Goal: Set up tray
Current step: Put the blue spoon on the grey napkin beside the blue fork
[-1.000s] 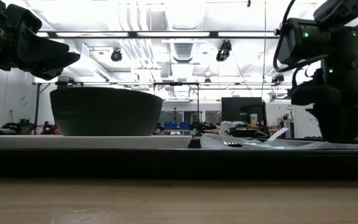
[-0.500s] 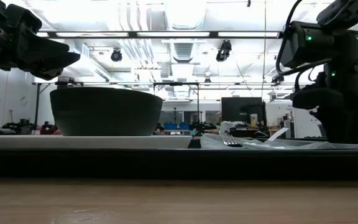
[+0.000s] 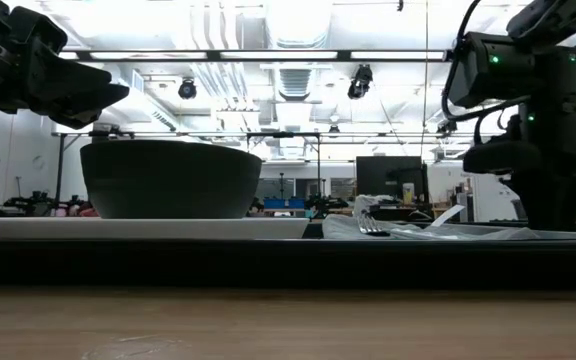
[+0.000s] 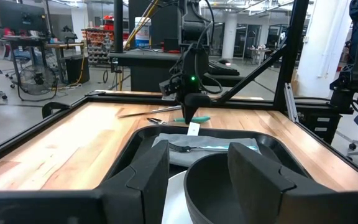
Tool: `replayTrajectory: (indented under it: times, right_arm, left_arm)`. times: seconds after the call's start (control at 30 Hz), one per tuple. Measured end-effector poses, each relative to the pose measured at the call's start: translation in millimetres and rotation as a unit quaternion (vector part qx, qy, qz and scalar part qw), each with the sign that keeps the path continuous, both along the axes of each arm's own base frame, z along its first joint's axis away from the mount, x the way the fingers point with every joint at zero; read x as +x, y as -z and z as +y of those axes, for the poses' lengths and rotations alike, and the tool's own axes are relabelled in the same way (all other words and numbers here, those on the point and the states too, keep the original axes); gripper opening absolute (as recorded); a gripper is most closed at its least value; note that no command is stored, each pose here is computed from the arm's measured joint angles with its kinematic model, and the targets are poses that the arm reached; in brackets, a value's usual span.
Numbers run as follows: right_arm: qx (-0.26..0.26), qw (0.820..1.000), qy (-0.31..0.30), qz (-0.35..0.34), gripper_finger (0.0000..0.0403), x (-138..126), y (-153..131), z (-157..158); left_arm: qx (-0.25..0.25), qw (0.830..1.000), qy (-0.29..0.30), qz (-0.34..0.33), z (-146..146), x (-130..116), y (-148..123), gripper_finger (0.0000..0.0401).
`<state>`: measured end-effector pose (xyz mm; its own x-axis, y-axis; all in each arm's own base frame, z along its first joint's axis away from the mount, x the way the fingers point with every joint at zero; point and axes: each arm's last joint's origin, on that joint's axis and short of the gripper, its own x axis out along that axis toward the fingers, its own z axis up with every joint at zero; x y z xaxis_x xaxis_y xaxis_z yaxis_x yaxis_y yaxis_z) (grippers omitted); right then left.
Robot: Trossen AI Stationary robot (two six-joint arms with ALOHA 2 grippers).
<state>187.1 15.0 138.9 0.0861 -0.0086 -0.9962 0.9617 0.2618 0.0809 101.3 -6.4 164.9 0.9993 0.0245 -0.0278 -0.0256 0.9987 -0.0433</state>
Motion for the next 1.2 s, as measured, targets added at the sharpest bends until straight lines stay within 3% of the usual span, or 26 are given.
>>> replayTrajectory:
  times: [0.53,0.87,1.2]
  right_arm:
    - [0.007,0.995,0.049,-0.085,0.004,34,-42,3]
    - [0.001,0.995,0.068,-0.078,0.004,50,-40,6]
    - [0.001,0.995,0.061,-0.083,0.004,90,-45,16]
  left_arm:
    - [0.0,1.0,0.0,0.0,0,0,0,0.0146]
    - [0.0,1.0,0.0,0.0,0,0,0,0.0146]
    - [0.0,1.0,0.0,0.0,0,0,0,0.0146]
